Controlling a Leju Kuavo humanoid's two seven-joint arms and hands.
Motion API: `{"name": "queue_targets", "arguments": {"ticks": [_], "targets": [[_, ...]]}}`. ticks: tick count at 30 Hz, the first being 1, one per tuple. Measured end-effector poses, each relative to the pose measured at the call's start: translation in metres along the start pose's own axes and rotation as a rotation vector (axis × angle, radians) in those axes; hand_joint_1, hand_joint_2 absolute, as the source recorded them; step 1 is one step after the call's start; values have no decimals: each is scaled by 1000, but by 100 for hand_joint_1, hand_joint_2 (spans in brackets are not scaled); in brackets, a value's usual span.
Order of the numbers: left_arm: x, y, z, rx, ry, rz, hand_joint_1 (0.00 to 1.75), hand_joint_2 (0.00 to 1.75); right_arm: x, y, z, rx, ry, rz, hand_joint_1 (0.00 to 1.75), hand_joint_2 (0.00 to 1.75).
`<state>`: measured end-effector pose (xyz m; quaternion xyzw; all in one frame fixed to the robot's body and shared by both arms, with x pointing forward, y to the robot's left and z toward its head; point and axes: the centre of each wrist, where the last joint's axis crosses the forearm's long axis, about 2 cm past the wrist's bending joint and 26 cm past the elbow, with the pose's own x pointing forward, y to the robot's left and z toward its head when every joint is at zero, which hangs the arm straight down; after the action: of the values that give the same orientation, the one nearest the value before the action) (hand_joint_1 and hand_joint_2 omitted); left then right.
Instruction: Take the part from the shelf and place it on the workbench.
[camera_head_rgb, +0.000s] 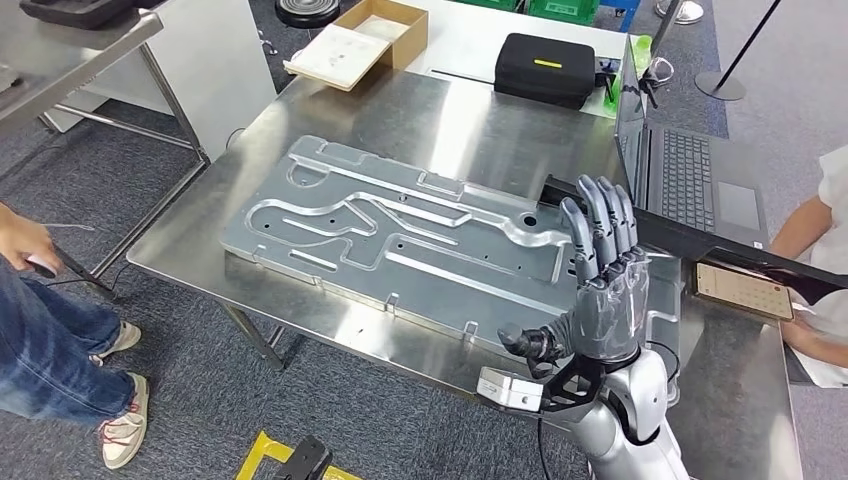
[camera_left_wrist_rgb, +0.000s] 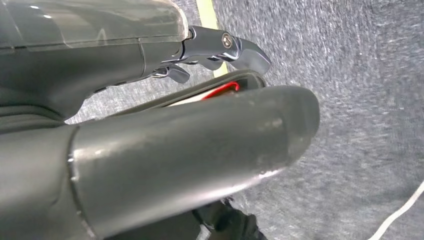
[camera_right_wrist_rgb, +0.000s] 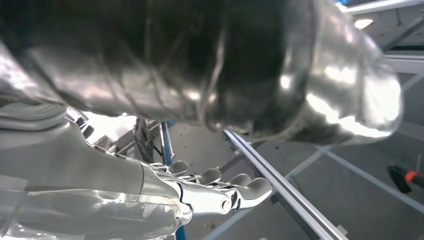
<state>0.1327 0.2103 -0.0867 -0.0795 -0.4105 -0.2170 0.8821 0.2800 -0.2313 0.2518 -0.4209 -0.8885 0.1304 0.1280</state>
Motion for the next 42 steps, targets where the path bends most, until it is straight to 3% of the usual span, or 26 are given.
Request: {"name": "queue_targets", "arguments": {"ticks": [42], "targets": [[1,-7,0,4,2,22,0,0,10,5,-5,18,-35,33,0,0]]}}
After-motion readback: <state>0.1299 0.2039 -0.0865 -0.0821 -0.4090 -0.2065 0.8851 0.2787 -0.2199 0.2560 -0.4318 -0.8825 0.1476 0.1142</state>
